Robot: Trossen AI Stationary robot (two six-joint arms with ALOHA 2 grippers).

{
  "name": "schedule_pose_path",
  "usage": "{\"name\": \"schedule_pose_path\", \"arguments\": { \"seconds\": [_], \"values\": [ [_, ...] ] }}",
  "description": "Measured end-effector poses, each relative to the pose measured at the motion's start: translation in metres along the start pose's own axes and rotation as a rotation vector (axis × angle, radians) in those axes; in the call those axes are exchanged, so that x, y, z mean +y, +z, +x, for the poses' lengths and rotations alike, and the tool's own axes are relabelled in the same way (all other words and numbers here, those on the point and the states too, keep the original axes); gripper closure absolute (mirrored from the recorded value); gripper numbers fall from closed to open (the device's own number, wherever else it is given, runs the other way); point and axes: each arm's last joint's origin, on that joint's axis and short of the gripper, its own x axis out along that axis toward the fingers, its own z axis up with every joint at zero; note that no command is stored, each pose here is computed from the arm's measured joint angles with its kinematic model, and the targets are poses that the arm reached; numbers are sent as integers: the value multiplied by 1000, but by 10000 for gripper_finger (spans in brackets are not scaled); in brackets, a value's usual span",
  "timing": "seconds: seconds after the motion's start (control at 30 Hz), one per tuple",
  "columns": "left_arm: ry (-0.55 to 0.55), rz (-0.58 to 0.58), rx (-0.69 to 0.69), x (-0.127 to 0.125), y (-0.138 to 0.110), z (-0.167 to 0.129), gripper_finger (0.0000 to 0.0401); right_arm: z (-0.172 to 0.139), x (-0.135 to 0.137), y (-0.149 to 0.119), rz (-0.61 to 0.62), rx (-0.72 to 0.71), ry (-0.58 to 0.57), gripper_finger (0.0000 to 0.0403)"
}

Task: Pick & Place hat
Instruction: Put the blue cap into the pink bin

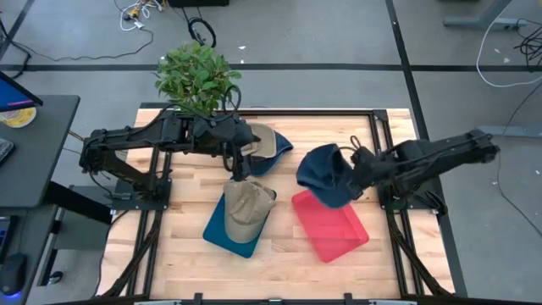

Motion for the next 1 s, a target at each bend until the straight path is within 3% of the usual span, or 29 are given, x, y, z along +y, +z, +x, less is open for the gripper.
{"name": "schedule_pose_path", "arguments": {
  "seconds": [0.17,0.33,0.5,0.8,1.0],
  "values": [
    [4,9,0,2,0,0,124,-31,28,13,-229,-212,-172,397],
    [19,-13,-13,7,2,1,124,-62,49,28,-431,-371,-172,398],
    [15,-61,-109,8,11,1,124,-80,49,36,-476,-495,-208,398],
    [40,-174,-415,12,40,-6,124,-82,55,37,-509,-495,-153,398],
    [46,-239,-417,23,40,-3,124,-85,65,41,-536,-561,-93,398]
  ]
}}
